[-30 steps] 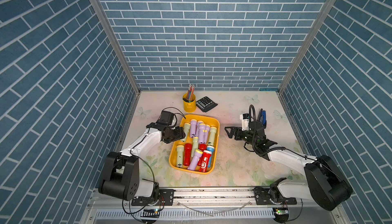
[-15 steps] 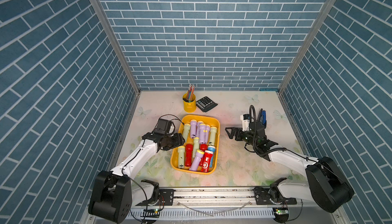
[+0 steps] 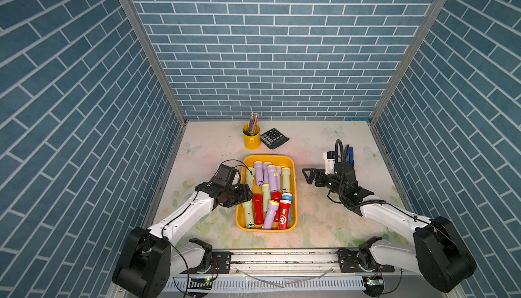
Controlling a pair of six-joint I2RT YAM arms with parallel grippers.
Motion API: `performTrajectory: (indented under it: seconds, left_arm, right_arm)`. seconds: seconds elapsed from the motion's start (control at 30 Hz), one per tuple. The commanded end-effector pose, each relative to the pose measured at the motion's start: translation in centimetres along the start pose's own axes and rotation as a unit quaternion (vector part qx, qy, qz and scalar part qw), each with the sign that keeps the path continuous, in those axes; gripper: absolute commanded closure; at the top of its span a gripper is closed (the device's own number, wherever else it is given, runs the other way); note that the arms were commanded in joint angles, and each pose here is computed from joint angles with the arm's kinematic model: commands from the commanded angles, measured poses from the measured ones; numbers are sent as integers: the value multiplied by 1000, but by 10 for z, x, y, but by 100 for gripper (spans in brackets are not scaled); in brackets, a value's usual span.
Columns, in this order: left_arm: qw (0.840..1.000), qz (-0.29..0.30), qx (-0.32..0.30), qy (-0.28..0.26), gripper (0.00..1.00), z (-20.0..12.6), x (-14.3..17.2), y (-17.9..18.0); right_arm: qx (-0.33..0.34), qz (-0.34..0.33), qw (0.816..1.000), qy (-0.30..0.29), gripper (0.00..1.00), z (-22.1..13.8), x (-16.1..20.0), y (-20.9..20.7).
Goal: Put the flashlights into the storage boxes
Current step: Move the storage box to the center of the board, then reset both arms
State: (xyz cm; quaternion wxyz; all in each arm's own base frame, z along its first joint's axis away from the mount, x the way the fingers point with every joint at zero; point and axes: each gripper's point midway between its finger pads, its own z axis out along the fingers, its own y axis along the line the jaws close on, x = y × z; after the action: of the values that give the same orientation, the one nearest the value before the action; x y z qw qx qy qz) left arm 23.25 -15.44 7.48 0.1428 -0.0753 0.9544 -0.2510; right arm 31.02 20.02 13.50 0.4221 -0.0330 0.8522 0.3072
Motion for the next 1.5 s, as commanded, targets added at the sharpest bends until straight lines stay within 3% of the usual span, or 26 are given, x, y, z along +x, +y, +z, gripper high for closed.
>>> performTrajectory:
  seconds: [0.0,0.2,0.4,0.53,0.73,0.9,0.97,1.1,1.2,1.33,1.4,1.47]
  left_arm:
    - [1000,7,23,-7,32,-2,1,-10]
    - [998,21,-22,-52,30,-20,-14,1]
    - [974,45,-108,-196,21,-63,-72,25]
    - [943,64,-168,-280,14,-87,-102,44]
    - [881,116,-264,-376,1,-113,-128,68]
    - [824,121,-313,-457,0,-131,-132,88]
    - [809,135,-320,-475,0,-134,-134,89]
    - [794,168,-344,-472,0,-125,-140,96]
    - [800,170,-327,-474,0,-103,-143,108]
    - [804,197,-275,-489,0,-84,-160,95]
    - [818,222,-283,-449,0,-71,-169,92]
    - [791,284,-273,-469,0,-66,-173,80]
  right_arm:
    - [19,-15,1000,-8,1,-5,1,-11]
    - [68,-35,997,-21,1,-16,-7,-29]
    - [186,-90,976,-67,1,-43,-39,-72]
    - [251,-112,958,-83,1,-57,-60,-102]
    - [333,-113,930,-104,1,-69,-84,-153]
    - [380,-138,907,-120,1,-77,-90,-174]
    - [405,-133,895,-131,1,-82,-90,-185]
    - [414,-129,891,-131,1,-79,-81,-200]
    - [395,-137,896,-148,1,-70,-72,-205]
    - [366,-161,906,-139,1,-61,-72,-201]
    - [359,-174,904,-153,1,-62,-73,-199]
    - [350,-187,899,-184,1,-64,-74,-200]
